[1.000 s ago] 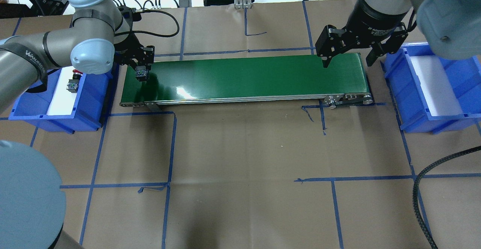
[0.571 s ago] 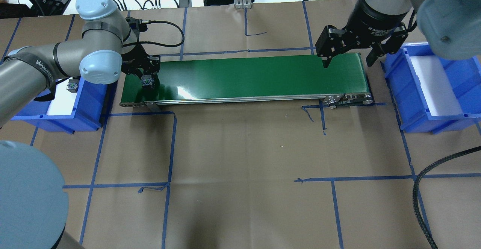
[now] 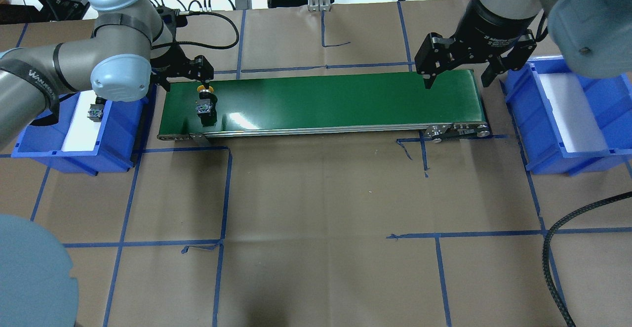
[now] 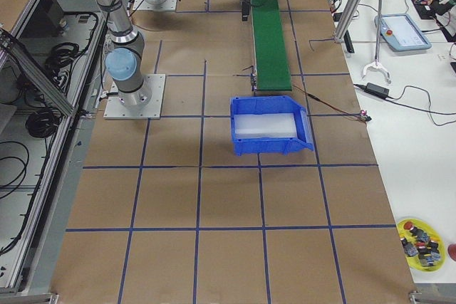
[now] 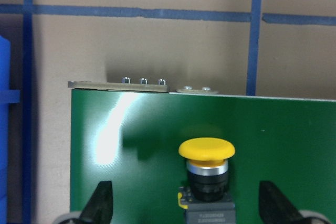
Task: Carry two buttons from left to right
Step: 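Carry the yellow button to the conveyor and release it there, then raise the left gripper and move it back into the blue bin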
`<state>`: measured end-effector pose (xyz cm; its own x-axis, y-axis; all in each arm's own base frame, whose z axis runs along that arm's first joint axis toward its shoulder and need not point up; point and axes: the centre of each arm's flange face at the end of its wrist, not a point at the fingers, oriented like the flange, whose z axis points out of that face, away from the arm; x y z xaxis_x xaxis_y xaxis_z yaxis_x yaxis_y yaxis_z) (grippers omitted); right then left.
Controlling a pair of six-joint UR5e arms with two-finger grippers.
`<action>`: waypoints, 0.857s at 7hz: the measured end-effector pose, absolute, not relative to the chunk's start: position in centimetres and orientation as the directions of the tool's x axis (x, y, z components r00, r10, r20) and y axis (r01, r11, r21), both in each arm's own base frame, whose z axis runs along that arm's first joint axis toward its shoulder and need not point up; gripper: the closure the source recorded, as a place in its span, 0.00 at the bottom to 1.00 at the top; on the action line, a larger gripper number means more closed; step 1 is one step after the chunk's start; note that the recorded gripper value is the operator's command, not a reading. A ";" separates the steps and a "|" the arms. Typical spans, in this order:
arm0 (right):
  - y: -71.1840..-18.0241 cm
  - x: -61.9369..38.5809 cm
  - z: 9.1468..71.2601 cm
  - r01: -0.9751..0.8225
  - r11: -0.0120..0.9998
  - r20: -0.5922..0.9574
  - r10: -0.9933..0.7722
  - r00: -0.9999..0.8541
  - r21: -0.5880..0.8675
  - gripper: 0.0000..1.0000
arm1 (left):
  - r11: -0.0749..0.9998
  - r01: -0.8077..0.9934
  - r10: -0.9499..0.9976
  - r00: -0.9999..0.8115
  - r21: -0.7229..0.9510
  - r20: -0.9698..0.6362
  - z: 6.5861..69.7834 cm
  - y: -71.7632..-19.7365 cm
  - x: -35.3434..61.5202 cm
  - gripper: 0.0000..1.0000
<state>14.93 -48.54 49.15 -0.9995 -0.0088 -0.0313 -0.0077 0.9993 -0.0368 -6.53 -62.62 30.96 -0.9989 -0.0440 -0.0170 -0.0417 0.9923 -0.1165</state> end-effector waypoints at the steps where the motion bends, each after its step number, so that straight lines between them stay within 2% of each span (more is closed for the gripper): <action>1: -48.5 14.9 49.2 -0.008 0.999 -0.031 -0.009 -0.999 -0.037 0.00 | 0.994 -0.042 -0.044 -0.999 -0.105 -0.016 33.6 -62.0 -6.3 0.00; 4: -48.6 14.9 49.1 -0.008 0.999 -0.031 -0.009 -0.999 -0.035 0.00 | 0.998 -0.045 -0.045 -0.999 -0.041 -0.011 42.5 -62.5 -4.3 0.00; 6: -48.5 14.9 49.1 -0.008 0.999 -0.031 -0.009 -0.999 -0.035 0.00 | 0.999 -0.043 -0.043 -0.999 -0.026 -0.011 44.6 -64.1 -0.8 0.00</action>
<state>14.93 -48.54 49.08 -0.9995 -0.0086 -0.0313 -0.0075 0.9994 -0.0349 -0.82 -64.09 44.56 -0.9990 -0.0429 -0.0113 -0.0426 0.9988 -0.0259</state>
